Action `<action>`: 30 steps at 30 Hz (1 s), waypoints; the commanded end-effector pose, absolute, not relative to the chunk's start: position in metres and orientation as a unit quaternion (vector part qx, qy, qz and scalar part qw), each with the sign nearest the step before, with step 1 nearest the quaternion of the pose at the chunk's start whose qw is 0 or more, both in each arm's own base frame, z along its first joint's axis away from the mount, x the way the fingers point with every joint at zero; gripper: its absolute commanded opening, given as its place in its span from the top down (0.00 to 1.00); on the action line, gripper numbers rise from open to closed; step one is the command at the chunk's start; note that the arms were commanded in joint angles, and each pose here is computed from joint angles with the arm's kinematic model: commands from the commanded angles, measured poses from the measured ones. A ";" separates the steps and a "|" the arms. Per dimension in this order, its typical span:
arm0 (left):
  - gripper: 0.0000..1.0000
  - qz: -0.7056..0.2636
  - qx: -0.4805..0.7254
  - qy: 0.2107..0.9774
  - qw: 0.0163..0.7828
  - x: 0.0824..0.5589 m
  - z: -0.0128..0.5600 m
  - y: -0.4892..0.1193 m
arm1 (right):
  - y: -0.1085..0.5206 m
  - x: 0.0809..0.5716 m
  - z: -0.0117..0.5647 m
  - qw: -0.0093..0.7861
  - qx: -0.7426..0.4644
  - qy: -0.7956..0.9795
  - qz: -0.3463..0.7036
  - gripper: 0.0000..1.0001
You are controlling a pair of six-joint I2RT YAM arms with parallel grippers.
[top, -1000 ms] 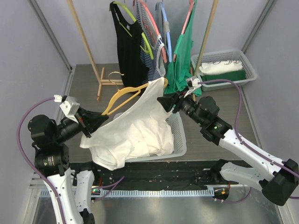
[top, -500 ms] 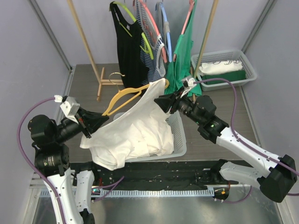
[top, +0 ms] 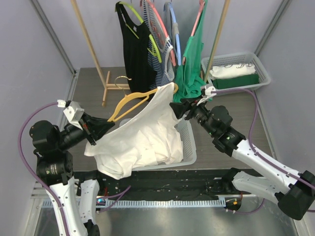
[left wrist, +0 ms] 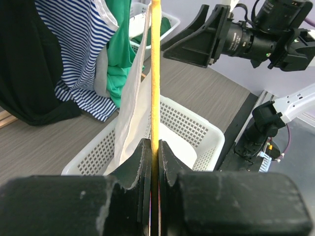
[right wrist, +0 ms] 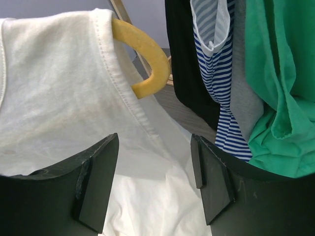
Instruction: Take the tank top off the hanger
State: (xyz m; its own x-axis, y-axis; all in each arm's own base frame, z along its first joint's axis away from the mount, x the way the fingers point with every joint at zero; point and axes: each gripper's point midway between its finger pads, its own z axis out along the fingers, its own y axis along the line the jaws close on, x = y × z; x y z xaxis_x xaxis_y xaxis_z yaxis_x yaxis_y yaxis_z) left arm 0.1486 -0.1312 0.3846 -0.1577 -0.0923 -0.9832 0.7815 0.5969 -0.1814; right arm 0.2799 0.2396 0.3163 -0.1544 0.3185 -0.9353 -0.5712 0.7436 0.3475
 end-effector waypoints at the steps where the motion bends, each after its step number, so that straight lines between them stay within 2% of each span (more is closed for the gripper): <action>1: 1.00 -0.364 0.274 0.652 0.606 0.142 0.400 -0.134 | 0.250 0.288 0.332 0.661 -0.095 0.650 0.363 0.32; 15: 1.00 -0.366 0.273 0.655 0.602 0.145 0.398 -0.133 | 0.279 0.270 0.354 0.644 -0.142 0.610 0.439 0.40; 21: 1.00 -0.365 0.272 0.656 0.601 0.141 0.396 -0.134 | 0.281 0.269 0.359 0.646 -0.145 0.603 0.444 0.41; 24: 1.00 -0.366 0.268 0.660 0.600 0.142 0.392 -0.133 | 0.288 0.268 0.358 0.634 -0.154 0.604 0.458 0.45; 26: 1.00 -0.365 0.263 0.663 0.599 0.145 0.390 -0.132 | 0.295 0.267 0.358 0.624 -0.159 0.604 0.470 0.51; 30: 1.00 -0.358 0.266 0.662 0.603 0.145 0.389 -0.131 | 0.304 0.263 0.359 0.601 -0.165 0.606 0.494 0.71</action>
